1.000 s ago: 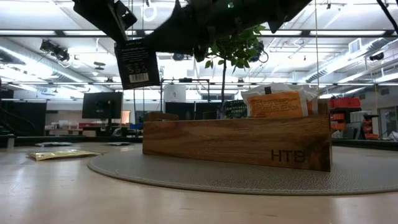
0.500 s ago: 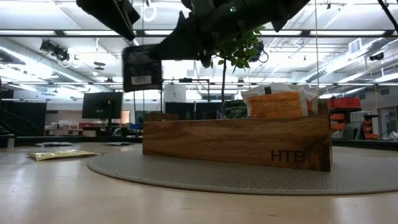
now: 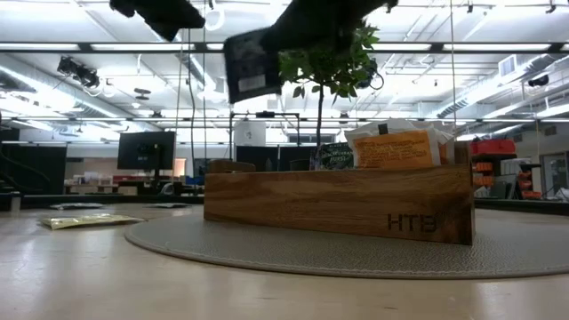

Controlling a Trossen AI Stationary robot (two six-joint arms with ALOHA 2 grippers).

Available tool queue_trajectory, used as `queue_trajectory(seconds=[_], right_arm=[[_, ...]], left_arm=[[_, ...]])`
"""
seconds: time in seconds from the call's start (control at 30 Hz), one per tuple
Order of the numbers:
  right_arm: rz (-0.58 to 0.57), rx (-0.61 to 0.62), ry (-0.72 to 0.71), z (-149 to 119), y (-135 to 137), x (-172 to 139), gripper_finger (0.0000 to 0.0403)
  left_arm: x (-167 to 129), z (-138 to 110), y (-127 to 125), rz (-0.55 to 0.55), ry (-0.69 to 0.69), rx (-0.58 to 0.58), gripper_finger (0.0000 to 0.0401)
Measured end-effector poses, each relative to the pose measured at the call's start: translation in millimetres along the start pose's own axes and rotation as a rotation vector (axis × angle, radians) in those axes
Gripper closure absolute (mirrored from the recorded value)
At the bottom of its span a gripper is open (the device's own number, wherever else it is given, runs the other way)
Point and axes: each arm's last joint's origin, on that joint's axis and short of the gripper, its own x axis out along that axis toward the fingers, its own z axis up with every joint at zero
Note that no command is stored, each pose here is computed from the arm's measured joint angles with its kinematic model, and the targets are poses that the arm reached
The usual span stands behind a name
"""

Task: Pick & Place Tea
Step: Put the purple tea bag into the middle section of the wooden organizer

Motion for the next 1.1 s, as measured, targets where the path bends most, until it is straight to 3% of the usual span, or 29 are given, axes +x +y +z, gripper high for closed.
queue_trajectory(seconds=[0.4, 0.7, 1.1], right_arm=[[-0.245, 0.223, -0.008, -36, 20, -36, 0.0403], [-0.26, 0.342, -0.017, -50, 42, -55, 0.0403], [-0.267, 0.39, 0.011, -83, 50, -35, 0.0403]], left_arm=[[-14, -30, 7, 0.103, -0.104, -0.024, 0.0316], [-20, -24, 10, 0.112, -0.163, 0.029, 0.0316], [-22, -15, 8, 0.025, -0.265, 0.035, 0.0316]])
